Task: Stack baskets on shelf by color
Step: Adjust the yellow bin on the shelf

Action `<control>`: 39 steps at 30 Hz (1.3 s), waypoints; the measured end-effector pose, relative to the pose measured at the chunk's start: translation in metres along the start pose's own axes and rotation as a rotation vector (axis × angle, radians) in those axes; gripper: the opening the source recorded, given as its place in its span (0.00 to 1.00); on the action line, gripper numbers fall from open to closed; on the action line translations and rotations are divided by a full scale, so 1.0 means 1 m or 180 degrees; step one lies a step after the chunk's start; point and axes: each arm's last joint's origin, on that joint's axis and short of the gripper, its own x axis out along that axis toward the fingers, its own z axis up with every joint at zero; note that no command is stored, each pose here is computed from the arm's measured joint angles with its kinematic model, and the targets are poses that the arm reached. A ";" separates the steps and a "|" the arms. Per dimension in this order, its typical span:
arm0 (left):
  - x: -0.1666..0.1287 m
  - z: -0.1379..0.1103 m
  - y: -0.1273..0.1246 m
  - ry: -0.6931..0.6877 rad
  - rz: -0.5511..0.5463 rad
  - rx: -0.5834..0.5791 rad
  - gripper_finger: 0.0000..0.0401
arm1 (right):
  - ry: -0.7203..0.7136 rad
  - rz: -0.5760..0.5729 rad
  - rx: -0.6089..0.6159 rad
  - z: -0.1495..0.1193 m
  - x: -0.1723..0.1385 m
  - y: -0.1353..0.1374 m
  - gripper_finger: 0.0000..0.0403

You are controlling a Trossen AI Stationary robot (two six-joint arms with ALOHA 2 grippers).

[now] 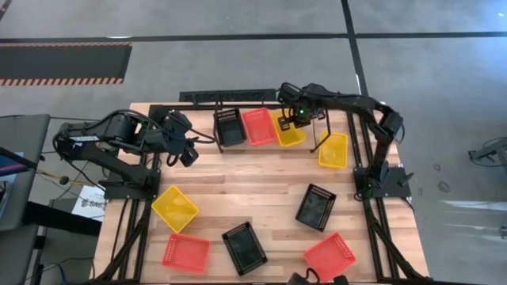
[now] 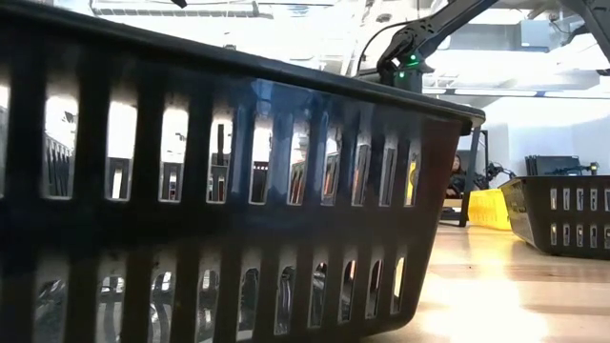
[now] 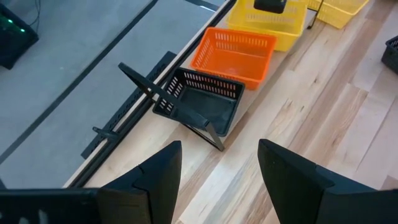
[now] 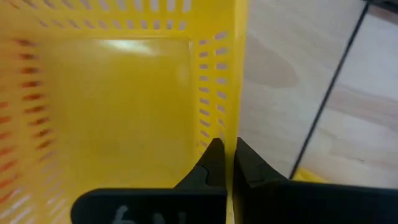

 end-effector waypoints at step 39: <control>0.000 0.000 -0.001 0.0046 -0.0072 -0.0021 0.50 | -0.0305 -0.0053 -0.0245 -0.009 -0.016 0.009 0.28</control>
